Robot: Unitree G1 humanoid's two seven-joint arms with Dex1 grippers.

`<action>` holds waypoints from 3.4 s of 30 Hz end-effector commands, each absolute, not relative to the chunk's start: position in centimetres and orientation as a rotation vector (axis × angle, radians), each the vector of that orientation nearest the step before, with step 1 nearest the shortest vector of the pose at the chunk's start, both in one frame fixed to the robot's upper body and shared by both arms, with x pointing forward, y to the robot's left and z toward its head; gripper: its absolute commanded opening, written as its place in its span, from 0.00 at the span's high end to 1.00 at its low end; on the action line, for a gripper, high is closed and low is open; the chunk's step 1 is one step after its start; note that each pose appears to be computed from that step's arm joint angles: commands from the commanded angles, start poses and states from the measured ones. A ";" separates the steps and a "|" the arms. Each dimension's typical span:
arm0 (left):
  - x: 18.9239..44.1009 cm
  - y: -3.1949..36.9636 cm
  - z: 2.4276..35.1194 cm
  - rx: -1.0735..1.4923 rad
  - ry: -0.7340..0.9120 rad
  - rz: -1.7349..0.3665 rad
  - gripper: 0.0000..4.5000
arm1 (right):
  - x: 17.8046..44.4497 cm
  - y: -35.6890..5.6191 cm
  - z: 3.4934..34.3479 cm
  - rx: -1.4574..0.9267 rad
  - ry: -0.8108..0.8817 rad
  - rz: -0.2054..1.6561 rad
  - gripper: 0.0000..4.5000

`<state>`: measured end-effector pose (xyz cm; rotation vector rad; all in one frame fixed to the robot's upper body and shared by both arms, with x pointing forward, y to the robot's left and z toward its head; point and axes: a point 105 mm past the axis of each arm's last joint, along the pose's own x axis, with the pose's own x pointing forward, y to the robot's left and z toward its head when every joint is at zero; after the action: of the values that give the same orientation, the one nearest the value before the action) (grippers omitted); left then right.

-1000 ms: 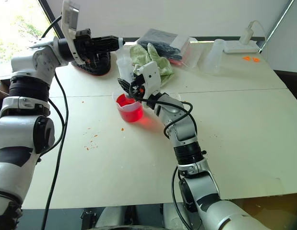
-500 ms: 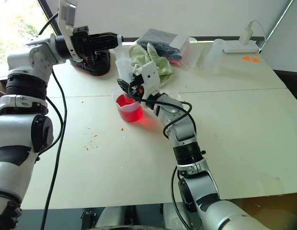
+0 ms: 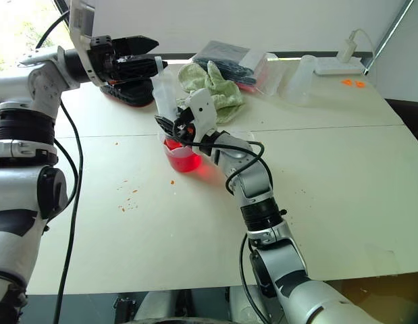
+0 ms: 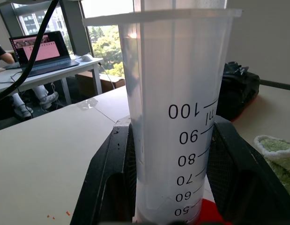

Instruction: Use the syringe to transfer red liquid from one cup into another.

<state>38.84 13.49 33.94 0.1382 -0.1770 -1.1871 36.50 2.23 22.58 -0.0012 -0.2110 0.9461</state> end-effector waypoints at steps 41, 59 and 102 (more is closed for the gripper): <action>35.9 18.1 33.3 0.097 -0.186 -1.117 0.01 | 36.1 -5.0 34.7 0.009 -0.392 0.770 0.69; 38.2 13.1 34.2 0.098 -0.225 -1.263 0.01 | 35.6 -11.0 28.7 -0.027 -0.241 0.532 0.69; 39.8 1.1 36.1 -0.026 -0.247 -1.384 0.01 | 33.8 -10.4 27.2 -0.093 -0.218 0.545 0.69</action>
<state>40.40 1.50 33.97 -0.0602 -0.1814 -1.3781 34.90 -11.00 25.45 -0.0711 -0.1426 0.5140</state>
